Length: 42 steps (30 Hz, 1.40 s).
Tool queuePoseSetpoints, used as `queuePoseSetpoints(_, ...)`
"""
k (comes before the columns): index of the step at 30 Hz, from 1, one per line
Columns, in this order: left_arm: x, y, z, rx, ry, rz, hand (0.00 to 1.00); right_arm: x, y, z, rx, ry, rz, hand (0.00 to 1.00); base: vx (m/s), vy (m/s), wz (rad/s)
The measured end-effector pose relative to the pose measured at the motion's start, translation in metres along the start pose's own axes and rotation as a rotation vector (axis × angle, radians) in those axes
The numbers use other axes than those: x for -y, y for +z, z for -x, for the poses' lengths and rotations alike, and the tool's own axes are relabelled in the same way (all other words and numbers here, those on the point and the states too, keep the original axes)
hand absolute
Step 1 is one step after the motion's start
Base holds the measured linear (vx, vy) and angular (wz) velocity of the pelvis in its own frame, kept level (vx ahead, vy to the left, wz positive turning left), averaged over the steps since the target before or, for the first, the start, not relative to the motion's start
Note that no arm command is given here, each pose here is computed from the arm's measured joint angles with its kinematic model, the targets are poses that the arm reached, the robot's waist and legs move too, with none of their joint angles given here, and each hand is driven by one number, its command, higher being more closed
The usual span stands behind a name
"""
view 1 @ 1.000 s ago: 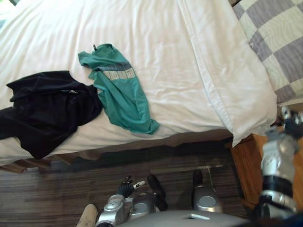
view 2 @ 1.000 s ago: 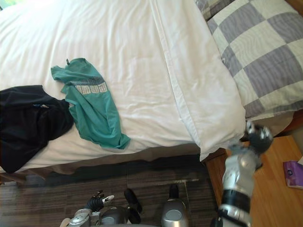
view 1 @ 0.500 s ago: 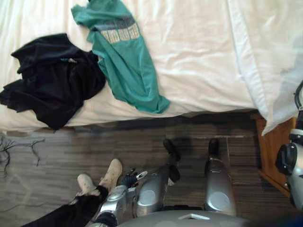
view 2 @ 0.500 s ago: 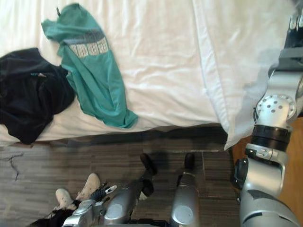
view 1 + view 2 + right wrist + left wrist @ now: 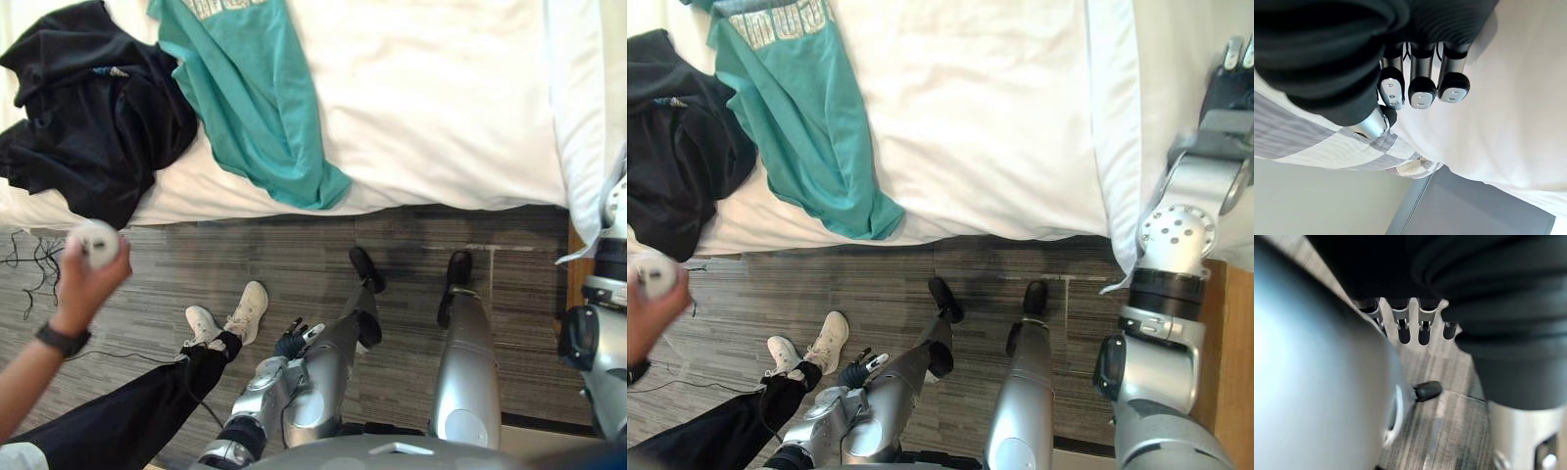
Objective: Tidy the bed and pick cloth on bed and put in laundry
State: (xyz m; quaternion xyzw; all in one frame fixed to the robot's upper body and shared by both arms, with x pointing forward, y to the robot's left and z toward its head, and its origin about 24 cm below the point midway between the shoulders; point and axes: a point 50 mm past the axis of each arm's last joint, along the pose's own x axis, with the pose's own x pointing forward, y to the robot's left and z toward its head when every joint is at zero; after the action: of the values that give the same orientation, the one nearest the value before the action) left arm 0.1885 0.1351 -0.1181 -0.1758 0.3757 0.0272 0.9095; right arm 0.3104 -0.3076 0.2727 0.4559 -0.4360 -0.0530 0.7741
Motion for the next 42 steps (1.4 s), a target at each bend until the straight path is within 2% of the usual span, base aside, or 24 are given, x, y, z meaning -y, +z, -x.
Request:
queuePoseSetpoints(4,-0.003,0.007,-0.001,0.062,0.013,0.061,0.00,0.023,-0.009,0.024,0.012,0.012,-0.029,1.00,0.06,-0.093,-0.07)
queuePoseSetpoints(8,-0.010,0.007,0.000,0.076,0.024,0.075,0.00,0.067,-0.032,0.072,-0.050,-0.127,-0.042,1.00,0.05,-0.073,-0.13)
queuePoseSetpoints(13,-0.014,0.002,0.000,0.077,0.024,0.059,0.00,0.129,-0.042,0.153,-0.150,-0.398,0.034,1.00,0.09,-0.056,-0.09)
queuePoseSetpoints(15,-0.015,-0.002,0.001,0.067,0.027,0.055,0.00,0.158,-0.044,0.196,-0.243,-0.572,0.099,1.00,0.10,-0.039,-0.10)
queuePoseSetpoints(17,-0.017,-0.004,0.001,0.066,0.038,0.043,0.00,0.186,-0.042,0.259,-0.369,-0.808,0.153,1.00,0.10,-0.039,-0.05)
queuePoseSetpoints(20,-0.021,-0.008,0.002,0.051,0.057,0.026,0.00,0.196,-0.038,0.330,-0.505,-1.015,0.185,1.00,0.12,-0.047,-0.03)
queuePoseSetpoints(23,-0.025,-0.011,0.003,0.032,0.073,-0.003,0.00,0.197,-0.030,0.355,-0.582,-1.065,0.237,1.00,0.09,-0.009,-0.05)
queuePoseSetpoints(24,-0.028,-0.013,0.004,0.026,0.082,-0.006,0.00,0.197,-0.030,0.358,-0.599,-1.070,0.246,0.00,0.05,0.006,0.00)
queuePoseSetpoints(27,-0.036,-0.020,0.006,-0.036,0.105,-0.048,0.00,0.198,-0.032,0.372,-0.699,-1.111,0.300,0.00,0.04,-0.015,0.02)
queuePoseSetpoints(31,-0.040,-0.026,0.007,-0.094,0.116,-0.072,0.00,0.199,-0.034,0.389,-0.922,-1.128,0.453,0.00,-0.01,0.003,-0.09)
queuePoseSetpoints(36,-0.040,-0.032,0.008,-0.170,0.122,-0.117,0.00,0.197,-0.018,0.428,-1.359,-1.009,0.806,0.00,0.00,-0.008,0.41)
queuePoseSetpoints(39,-0.044,-0.031,0.008,-0.199,0.127,-0.168,0.00,0.200,-0.015,0.430,-1.441,-0.970,0.854,0.00,0.03,0.012,0.23)
queuePoseSetpoints(42,-0.048,-0.029,0.008,-0.222,0.166,-0.178,0.00,0.200,-0.025,0.422,-1.465,-0.924,0.829,0.00,0.10,0.030,-0.15)
